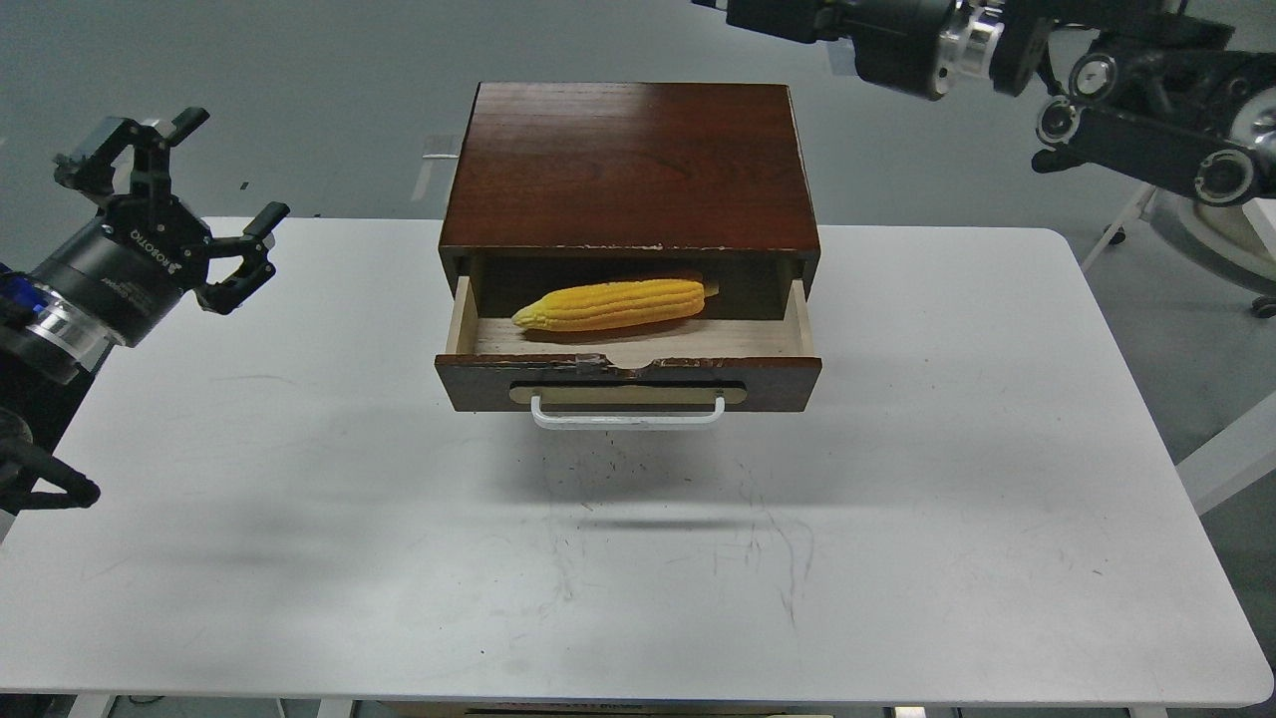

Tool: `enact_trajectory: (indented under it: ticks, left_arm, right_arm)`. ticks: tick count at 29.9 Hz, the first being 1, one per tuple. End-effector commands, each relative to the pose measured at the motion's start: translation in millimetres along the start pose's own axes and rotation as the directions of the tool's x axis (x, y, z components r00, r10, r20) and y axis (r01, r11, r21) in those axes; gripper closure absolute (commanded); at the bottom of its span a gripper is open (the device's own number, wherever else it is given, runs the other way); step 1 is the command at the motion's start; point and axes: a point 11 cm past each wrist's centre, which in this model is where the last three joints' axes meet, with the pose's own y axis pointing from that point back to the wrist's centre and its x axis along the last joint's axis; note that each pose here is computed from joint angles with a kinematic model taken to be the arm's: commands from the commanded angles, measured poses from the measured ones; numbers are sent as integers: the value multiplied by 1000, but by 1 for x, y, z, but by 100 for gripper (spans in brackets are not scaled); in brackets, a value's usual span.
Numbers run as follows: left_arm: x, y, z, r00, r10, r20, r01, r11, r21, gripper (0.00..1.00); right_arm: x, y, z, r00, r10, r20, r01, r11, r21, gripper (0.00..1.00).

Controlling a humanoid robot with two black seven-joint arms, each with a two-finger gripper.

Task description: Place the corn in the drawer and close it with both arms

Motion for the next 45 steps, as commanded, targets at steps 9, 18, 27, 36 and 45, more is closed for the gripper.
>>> enact_trajectory:
  ticks: [9, 18, 27, 36, 45]
  left_arm:
    - [-5, -1, -11, 1000, -20, 11, 20, 999, 29, 1]
    - [-5, 0, -11, 997, -45, 70, 41, 997, 60, 1]
    - [-32, -35, 56, 946, -171, 277, 178, 984, 2, 1]
    - [-156, -67, 78, 558, -535, 634, 559, 807, 190, 2]
    - [-246, -44, 14, 59, -681, 730, 706, 545, 452, 52]
  right_arm:
    - [-78, 100, 131, 624, 449, 640, -288, 893, -345, 4]
    - [-163, 119, 160, 319, 475, 820, -178, 880, -440, 2]
    - [-166, 121, 162, 318, 477, 820, -173, 879, -444, 2]
    - [-167, 125, 166, 323, 487, 811, -172, 873, -456, 2]
    - [-171, 132, 170, 325, 495, 806, -162, 869, -468, 2]
